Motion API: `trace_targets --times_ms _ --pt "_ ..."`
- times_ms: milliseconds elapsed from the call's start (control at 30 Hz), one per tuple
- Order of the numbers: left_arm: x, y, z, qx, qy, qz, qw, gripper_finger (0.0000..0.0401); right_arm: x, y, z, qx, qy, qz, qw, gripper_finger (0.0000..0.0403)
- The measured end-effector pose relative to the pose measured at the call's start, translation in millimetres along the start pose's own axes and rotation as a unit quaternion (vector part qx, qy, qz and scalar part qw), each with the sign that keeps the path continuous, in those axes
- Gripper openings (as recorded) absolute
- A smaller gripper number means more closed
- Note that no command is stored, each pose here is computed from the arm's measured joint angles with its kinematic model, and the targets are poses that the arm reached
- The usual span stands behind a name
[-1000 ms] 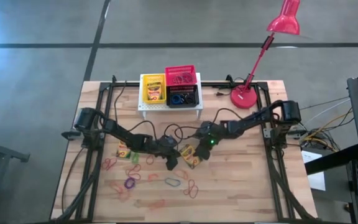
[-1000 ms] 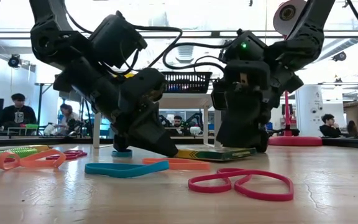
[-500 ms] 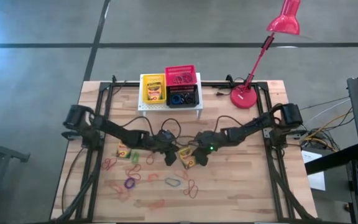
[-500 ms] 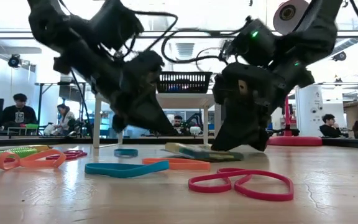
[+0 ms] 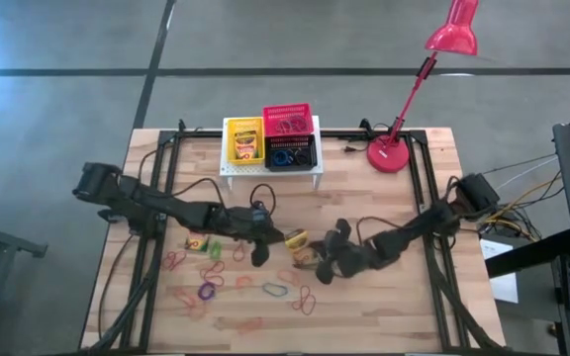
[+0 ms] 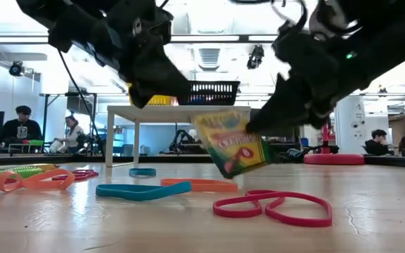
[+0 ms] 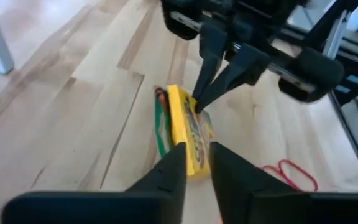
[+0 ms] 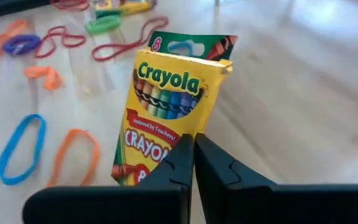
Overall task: Pick & Place Office Desk Supplies
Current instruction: Put the crayon box into the yellow bin
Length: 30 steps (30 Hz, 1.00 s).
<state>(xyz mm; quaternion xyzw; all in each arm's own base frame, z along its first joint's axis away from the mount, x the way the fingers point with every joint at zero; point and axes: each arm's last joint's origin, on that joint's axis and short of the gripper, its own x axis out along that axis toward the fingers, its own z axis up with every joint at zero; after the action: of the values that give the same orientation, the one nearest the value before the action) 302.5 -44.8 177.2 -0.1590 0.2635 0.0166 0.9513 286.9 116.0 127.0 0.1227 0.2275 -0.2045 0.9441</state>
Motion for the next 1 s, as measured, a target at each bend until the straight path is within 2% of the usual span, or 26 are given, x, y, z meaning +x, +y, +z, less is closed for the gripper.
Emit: trace_targets --times_ms 167,367,433,533,600,700,1000 --pt "13 0 -3 -0.017 -0.021 -0.009 1.000 0.0157 -10 12 -1 -0.047 -0.036 -0.021 0.998 0.0008" --pt "35 4 -18 -0.054 -0.015 -0.020 0.998 0.0258 -10 14 1 -0.053 -0.042 -0.025 0.997 0.0008" --pt "40 4 -23 -0.051 -0.010 -0.026 0.998 0.0279 -10 14 1 -0.055 -0.043 -0.027 0.997 0.0008" --pt "45 0 -28 -0.040 -0.009 -0.038 0.998 0.0287 -10 14 1 -0.056 -0.043 -0.027 0.997 0.0008" --pt "45 -3 -27 -0.037 -0.012 -0.044 0.998 0.0278 -10 14 1 -0.055 -0.043 -0.027 0.997 0.0008" --pt "46 -5 -26 -0.037 -0.021 -0.034 0.999 0.0242 -10 14 1 -0.056 -0.043 -0.027 0.997 0.0008" --pt "46 -5 -24 -0.023 -0.029 -0.023 0.999 0.0072 -10 14 1 -0.059 -0.041 -0.024 0.997 0.0008"
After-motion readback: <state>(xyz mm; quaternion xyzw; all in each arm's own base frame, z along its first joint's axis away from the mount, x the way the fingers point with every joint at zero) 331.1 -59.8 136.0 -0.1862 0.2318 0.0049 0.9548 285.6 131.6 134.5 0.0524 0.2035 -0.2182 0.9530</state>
